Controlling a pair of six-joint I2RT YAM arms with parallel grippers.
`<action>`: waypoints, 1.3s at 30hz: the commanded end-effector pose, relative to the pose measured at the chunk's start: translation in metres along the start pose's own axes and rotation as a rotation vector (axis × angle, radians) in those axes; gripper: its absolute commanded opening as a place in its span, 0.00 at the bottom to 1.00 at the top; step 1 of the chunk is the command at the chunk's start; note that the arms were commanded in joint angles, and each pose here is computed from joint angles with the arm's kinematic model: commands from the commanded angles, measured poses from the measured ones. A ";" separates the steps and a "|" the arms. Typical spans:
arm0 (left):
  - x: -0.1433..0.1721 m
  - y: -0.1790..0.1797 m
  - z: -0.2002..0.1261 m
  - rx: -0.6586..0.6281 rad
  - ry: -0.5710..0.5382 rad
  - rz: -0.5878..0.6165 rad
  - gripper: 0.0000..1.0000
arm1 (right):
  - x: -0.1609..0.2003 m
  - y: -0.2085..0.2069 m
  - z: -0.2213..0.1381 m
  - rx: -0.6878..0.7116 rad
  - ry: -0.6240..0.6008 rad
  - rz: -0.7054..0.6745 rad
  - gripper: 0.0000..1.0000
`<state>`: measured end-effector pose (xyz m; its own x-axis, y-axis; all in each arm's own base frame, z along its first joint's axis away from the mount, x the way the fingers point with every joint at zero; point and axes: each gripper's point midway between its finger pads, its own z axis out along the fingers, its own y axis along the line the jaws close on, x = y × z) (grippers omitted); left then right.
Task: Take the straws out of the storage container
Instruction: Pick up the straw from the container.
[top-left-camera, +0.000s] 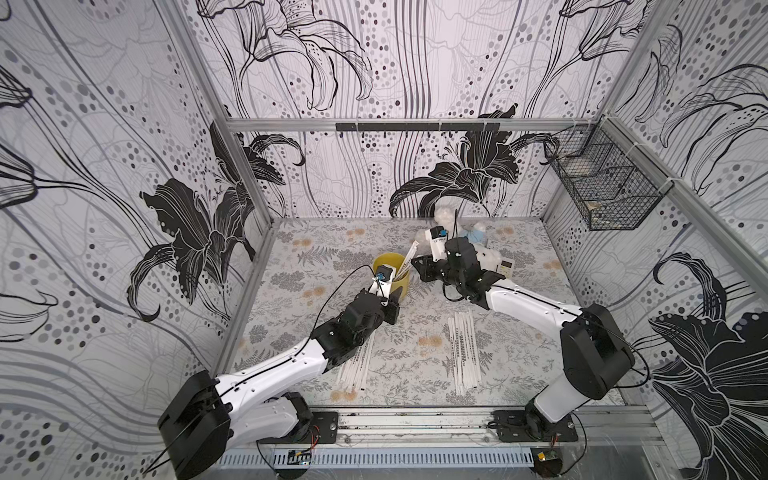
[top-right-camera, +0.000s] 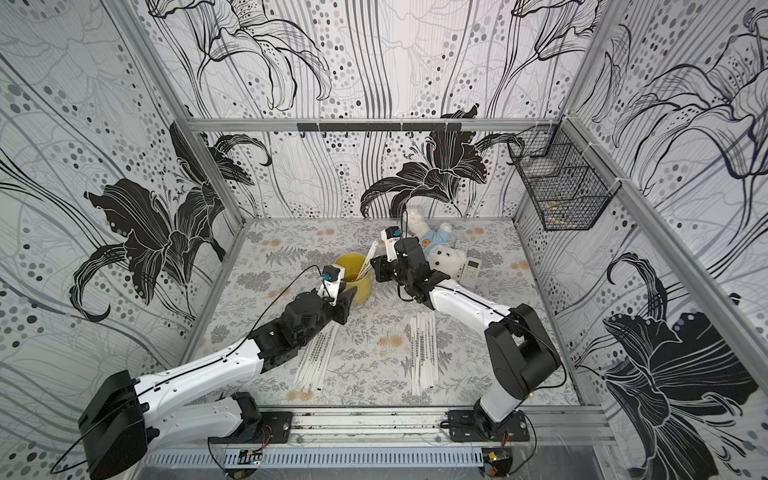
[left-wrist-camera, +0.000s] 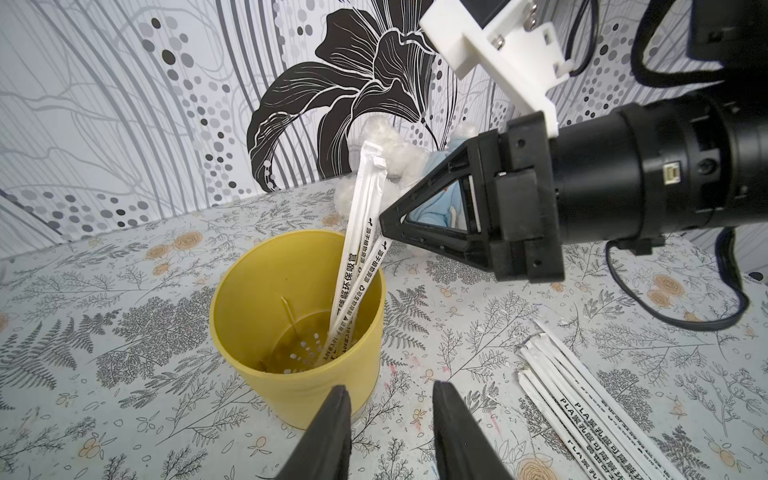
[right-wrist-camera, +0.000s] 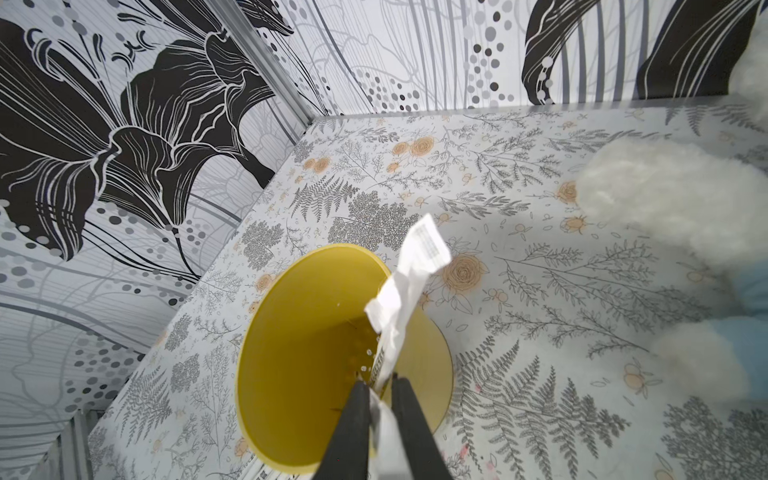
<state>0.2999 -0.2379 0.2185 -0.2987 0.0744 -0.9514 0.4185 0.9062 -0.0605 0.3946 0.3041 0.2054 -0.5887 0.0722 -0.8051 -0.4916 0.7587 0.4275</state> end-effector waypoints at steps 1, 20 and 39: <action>-0.013 0.000 -0.003 0.001 -0.049 -0.003 0.38 | -0.013 0.011 -0.012 -0.009 -0.022 -0.001 0.14; -0.019 -0.001 -0.007 0.011 -0.070 -0.021 0.38 | -0.034 0.032 -0.048 -0.003 -0.006 -0.023 0.07; -0.043 0.007 -0.029 0.010 -0.164 -0.055 0.38 | -0.070 0.090 -0.108 -0.112 -0.045 -0.128 0.04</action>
<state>0.2908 -0.2277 0.2493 -0.2304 0.0042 -0.9731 0.4234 0.9008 -0.0964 0.3389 0.2977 0.3215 -0.5166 0.0279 -0.8558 -0.5834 0.7201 0.3757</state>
